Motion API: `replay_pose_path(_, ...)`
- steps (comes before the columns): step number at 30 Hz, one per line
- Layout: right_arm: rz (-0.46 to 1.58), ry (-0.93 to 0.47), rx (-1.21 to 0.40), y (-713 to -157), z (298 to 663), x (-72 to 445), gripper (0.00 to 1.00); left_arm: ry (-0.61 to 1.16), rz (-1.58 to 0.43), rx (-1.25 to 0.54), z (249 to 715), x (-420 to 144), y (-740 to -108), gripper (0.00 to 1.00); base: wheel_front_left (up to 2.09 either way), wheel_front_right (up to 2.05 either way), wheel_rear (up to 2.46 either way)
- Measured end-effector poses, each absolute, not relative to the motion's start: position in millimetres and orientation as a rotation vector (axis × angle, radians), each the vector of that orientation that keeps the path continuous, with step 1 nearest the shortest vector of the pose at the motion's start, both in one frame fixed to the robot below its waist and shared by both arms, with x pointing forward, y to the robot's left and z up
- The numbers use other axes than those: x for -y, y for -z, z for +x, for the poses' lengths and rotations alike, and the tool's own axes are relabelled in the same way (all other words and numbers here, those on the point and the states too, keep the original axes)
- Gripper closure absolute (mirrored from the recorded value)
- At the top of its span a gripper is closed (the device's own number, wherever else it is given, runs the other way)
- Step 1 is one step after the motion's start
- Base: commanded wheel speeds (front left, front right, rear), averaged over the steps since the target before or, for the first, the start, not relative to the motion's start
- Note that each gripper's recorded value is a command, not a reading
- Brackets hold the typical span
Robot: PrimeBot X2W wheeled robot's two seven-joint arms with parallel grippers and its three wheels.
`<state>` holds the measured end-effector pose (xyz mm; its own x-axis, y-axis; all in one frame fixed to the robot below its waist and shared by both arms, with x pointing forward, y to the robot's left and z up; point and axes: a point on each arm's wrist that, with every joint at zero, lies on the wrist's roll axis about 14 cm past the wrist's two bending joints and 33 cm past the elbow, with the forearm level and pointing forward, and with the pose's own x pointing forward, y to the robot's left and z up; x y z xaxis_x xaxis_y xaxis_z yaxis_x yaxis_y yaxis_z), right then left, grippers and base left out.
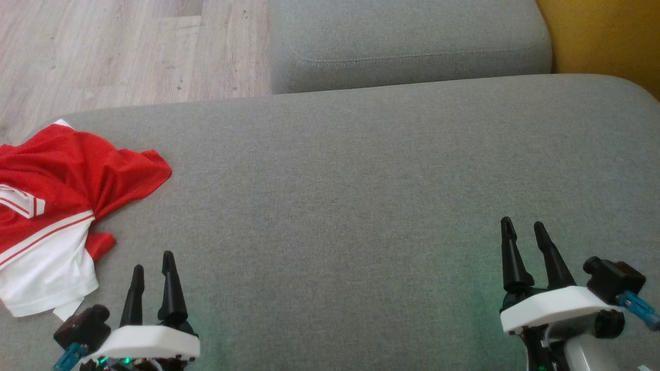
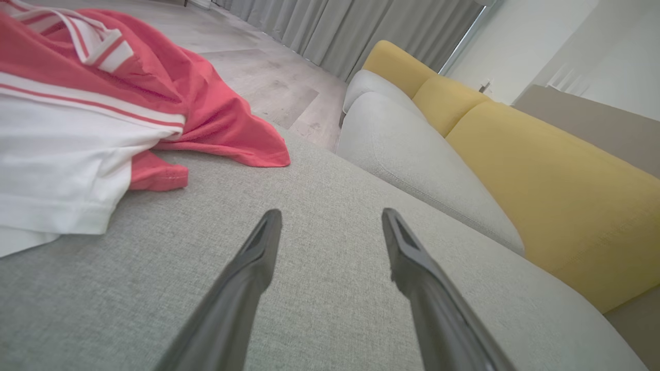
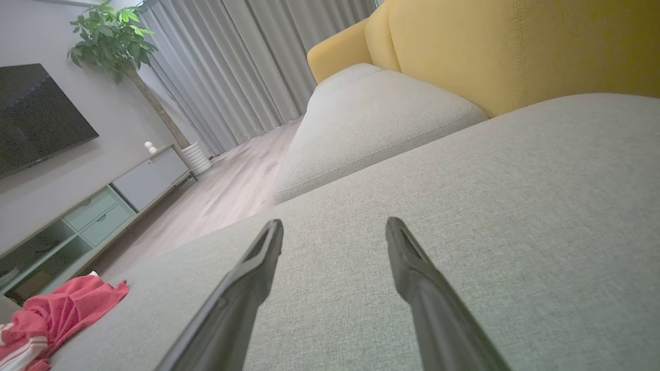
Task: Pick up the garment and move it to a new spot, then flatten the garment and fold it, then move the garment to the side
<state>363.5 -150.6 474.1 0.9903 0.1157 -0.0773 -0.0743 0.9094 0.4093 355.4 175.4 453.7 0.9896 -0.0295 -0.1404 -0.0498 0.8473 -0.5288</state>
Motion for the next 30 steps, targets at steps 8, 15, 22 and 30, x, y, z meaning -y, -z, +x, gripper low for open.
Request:
replay_pose_path(8,0.309,-0.12,-0.089,-474,363,148,0.0,0.011,-0.455,-0.144,354,-175,-452,0.0,0.0,0.0,0.0)
replay_pose_path(15,0.221,-0.138,-0.08,-474,363,145,0.0,0.045,-0.358,-0.153,352,-172,-448,0.0,0.0,0.0,0.0)
replay_pose_path(22,0.146,-0.148,-0.083,-469,362,145,0.0,0.059,-0.271,-0.183,347,-173,-437,0.0,0.0,0.0,0.0)
replay_pose_path(30,0.073,-0.148,-0.081,-466,361,148,0.0,0.081,-0.19,-0.198,343,-172,-429,0.0,0.0,0.0,0.0)
